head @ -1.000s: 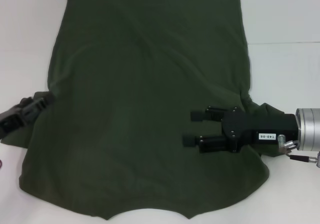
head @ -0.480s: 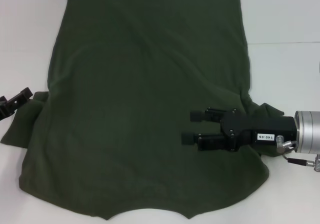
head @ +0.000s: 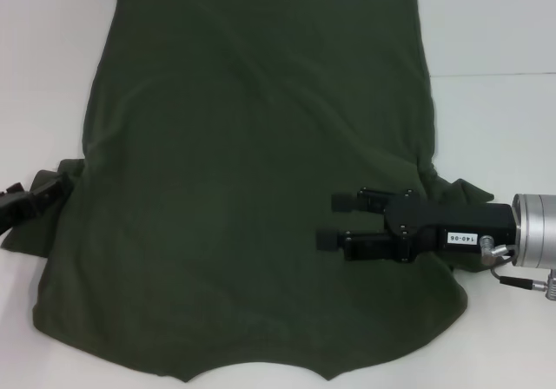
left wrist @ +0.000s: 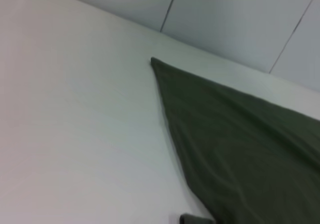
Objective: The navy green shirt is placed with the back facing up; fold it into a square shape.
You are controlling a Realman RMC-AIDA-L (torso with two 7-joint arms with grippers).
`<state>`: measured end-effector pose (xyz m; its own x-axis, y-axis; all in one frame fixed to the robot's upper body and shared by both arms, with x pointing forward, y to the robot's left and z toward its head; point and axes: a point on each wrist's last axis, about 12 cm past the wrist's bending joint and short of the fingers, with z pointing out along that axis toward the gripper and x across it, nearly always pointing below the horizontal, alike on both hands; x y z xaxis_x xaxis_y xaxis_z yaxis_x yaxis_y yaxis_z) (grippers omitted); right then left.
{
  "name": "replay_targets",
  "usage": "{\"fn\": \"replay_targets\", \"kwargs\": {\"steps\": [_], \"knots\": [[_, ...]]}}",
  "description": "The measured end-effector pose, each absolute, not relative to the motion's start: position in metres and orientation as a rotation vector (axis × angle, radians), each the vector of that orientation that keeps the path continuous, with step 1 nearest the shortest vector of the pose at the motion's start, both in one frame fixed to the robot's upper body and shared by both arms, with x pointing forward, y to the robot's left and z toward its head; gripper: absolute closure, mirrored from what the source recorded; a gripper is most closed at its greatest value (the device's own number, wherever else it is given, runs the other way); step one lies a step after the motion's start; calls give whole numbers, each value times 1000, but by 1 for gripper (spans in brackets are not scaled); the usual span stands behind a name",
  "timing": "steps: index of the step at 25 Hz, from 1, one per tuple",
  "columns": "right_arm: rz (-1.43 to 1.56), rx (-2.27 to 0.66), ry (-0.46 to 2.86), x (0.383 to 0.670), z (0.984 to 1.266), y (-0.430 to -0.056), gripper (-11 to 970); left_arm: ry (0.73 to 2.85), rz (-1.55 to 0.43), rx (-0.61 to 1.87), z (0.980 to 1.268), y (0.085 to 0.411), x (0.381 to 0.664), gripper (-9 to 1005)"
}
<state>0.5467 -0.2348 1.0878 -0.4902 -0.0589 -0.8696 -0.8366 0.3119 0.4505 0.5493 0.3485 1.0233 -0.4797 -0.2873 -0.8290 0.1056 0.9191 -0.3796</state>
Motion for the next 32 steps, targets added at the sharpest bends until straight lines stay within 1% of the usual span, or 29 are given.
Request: {"fn": "replay_targets", "kwargs": {"steps": [15, 23, 32], "knots": [[1253, -803, 1796, 547, 1088, -235, 14, 2034, -446, -109, 1019, 348, 546, 90], [1253, -803, 1796, 547, 1088, -235, 14, 2027, -431, -89, 1023, 349, 549, 90], [1243, -796, 1800, 548, 1088, -235, 14, 2048, -410, -53, 1020, 343, 554, 90]]}}
